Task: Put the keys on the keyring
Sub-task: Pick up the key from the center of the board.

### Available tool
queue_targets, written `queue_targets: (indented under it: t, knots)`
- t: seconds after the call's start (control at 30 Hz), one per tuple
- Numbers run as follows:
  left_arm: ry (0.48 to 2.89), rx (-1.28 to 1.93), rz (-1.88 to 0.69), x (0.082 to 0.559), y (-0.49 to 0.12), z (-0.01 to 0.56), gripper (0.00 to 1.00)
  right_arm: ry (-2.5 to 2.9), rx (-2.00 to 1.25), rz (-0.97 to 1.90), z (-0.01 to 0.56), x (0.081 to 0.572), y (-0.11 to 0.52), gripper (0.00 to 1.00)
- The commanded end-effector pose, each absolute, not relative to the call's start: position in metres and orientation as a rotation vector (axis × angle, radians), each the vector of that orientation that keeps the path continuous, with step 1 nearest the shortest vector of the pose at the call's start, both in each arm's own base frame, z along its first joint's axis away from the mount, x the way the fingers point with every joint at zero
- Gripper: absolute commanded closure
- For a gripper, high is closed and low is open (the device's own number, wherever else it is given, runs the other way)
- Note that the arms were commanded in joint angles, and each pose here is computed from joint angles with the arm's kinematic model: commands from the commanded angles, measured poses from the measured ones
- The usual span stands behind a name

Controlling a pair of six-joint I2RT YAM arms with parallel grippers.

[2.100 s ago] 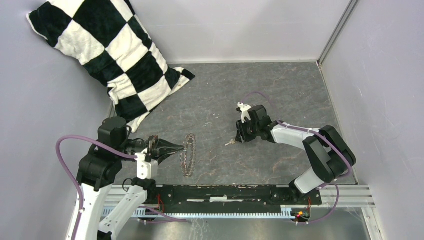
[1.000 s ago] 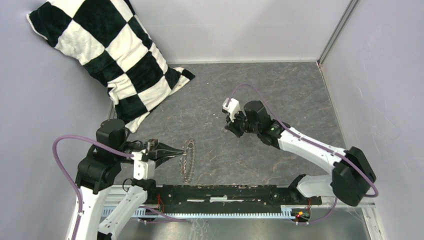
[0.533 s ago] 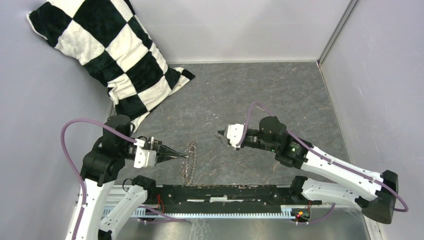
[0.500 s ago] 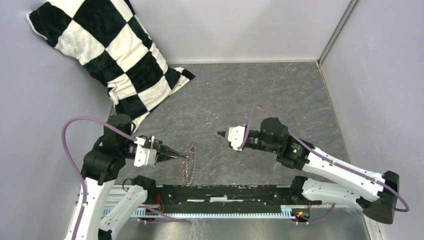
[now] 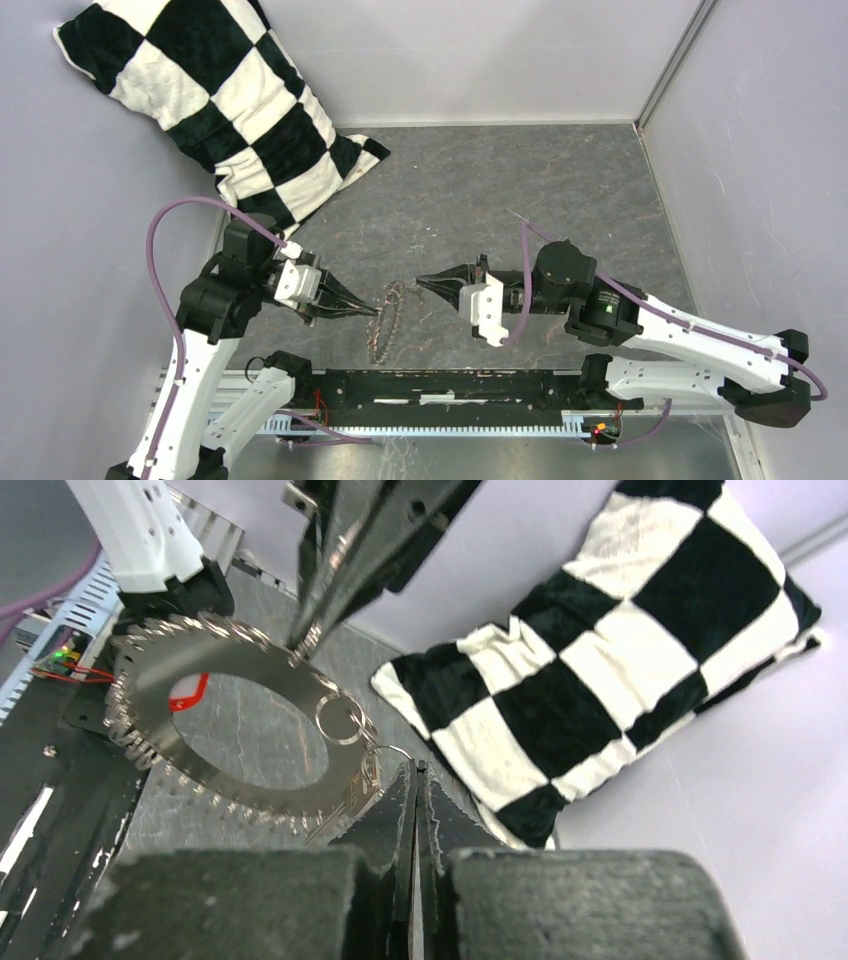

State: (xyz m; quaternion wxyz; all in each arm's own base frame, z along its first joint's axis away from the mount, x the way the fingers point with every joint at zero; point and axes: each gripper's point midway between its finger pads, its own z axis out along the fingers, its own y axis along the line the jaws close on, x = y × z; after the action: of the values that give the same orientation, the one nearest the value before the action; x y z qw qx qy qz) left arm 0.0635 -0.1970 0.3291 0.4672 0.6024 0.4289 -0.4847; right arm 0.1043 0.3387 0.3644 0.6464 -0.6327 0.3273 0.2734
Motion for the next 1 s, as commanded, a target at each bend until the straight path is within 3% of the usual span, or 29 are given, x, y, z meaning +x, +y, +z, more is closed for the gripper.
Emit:
queue_targets:
  t: [0.0, 0.13, 0.33, 0.73, 0.97]
  knots:
    - [0.992, 1.475, -1.231, 0.052, -0.197, 0.349, 0.98, 0.621, -1.466, 0.618, 0.387, 0.086, 0.349, 1.00]
    - [0.973, 1.484, -1.206, 0.051, -0.196, 0.346, 0.98, 0.593, -1.527, 0.577, 0.381, 0.080, 0.359, 1.00]
    - [0.726, 1.564, -0.889, 0.051, -0.191, 0.352, 0.98, 0.537, -1.549, 0.581, 0.384, 0.065, 0.366, 1.00]
    - [0.420, 1.625, -0.519, 0.045, -0.183, 0.360, 0.98, 0.519, -1.498, 0.572, 0.400, 0.057, 0.364, 1.00]
    - [0.391, 1.628, -0.485, 0.042, -0.182, 0.361, 0.98, 0.513, -1.484, 0.578, 0.406, 0.054, 0.365, 1.00]
